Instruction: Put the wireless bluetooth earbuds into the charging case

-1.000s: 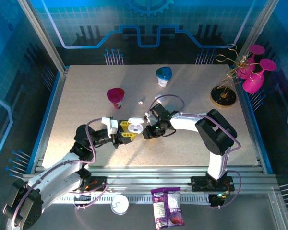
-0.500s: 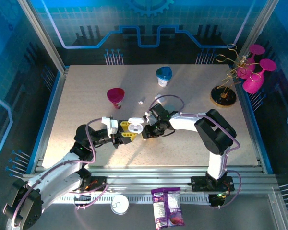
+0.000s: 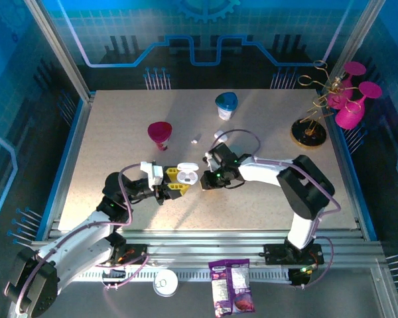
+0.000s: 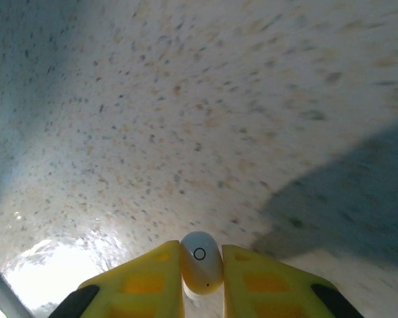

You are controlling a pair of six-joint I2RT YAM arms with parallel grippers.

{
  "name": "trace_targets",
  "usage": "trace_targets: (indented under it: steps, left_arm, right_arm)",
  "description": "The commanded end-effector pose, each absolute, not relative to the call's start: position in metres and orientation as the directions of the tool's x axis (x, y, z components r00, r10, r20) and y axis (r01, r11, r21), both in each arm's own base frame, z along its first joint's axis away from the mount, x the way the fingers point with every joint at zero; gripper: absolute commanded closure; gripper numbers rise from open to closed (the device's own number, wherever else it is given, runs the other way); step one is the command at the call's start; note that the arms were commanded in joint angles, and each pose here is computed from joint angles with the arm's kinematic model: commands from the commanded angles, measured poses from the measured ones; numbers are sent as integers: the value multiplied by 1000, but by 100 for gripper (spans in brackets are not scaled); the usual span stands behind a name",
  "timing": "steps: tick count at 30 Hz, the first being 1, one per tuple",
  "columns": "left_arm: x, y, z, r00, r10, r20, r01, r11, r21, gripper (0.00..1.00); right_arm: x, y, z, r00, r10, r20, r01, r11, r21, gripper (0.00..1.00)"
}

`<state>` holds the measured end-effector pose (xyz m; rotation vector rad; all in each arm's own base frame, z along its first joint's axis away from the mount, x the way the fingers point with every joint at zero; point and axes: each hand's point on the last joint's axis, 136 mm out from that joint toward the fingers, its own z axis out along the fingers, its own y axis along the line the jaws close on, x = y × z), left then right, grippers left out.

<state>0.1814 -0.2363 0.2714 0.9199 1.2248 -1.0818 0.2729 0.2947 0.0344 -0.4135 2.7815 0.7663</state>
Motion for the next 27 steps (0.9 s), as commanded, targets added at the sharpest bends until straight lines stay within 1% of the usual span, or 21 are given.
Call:
trace_targets:
  steps: [1,5,7,11,15,20,27]
  left_arm:
    - [182,-236,273,34,-140,-990,966,257,-3,74]
    - [183,-237,273,36,-139,-990,968,253,-1,75]
    - [184,-238,274,35,-141,-989,968,250,-1,75]
    - [186,-239,276,34,-143,-989,970,244,-2,74]
    - [187,-241,275,23,-140,-990,971,238,-11,75]
    - [190,-243,275,15,-137,-990,972,234,-18,75]
    - [195,-245,266,6,-124,-992,971,239,-24,75]
  right_arm:
    - [290,257,56,-910,-84,-405,-224,923,312,83]
    - [300,210,72,-868,41,-495,-45,986,161,85]
    - [302,189,80,-841,80,-535,34,995,95,86]
    - [303,164,95,-801,116,-588,127,992,23,88]
    - [303,153,106,-768,146,-624,183,983,5,88]
    - [300,144,114,-754,188,-630,249,968,-9,89]
    - [296,143,125,-746,206,-633,265,964,2,89]
